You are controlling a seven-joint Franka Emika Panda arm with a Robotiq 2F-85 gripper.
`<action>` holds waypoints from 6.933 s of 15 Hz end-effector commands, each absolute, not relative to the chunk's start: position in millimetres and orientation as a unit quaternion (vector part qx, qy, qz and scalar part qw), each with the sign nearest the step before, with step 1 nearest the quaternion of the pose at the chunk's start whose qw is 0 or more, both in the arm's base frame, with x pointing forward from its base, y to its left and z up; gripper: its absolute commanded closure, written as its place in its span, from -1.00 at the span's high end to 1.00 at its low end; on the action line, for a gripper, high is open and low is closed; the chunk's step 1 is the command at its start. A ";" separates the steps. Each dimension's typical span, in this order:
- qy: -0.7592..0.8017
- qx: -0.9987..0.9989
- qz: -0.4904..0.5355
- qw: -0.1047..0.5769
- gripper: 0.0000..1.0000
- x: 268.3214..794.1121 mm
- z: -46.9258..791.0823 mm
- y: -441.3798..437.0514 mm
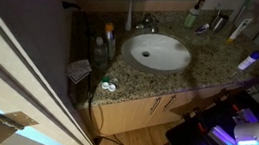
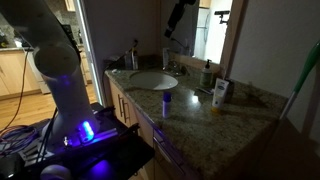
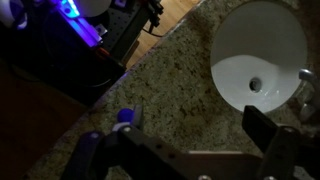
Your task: Take the toothbrush from the cup and put it on the counter
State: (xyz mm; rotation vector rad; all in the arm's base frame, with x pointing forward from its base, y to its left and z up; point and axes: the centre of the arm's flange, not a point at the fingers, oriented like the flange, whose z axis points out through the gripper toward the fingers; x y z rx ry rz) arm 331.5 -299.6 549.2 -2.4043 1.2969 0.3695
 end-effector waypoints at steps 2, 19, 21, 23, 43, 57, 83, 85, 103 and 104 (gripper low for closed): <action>0.466 -0.853 0.142 0.187 1.00 341.8 538.5 -307.4; 0.705 -0.657 0.119 0.241 1.00 460.3 446.2 -396.4; 0.743 -0.604 0.130 0.259 1.00 484.7 430.7 -417.0; 0.774 -0.555 0.133 0.275 1.00 501.1 413.8 -428.0; 0.855 -0.402 0.165 0.281 1.00 562.6 336.9 -452.3; 0.851 -0.403 0.172 0.291 -0.20 588.4 318.0 -447.9; 0.705 -0.564 0.183 0.389 -0.97 481.5 495.1 -449.8; 0.671 -0.593 0.223 0.386 -0.97 463.5 511.6 -437.4; 0.625 -0.724 0.232 0.178 -0.89 466.0 383.5 -342.1; 0.625 -0.724 0.230 0.178 -0.89 466.9 385.7 -343.0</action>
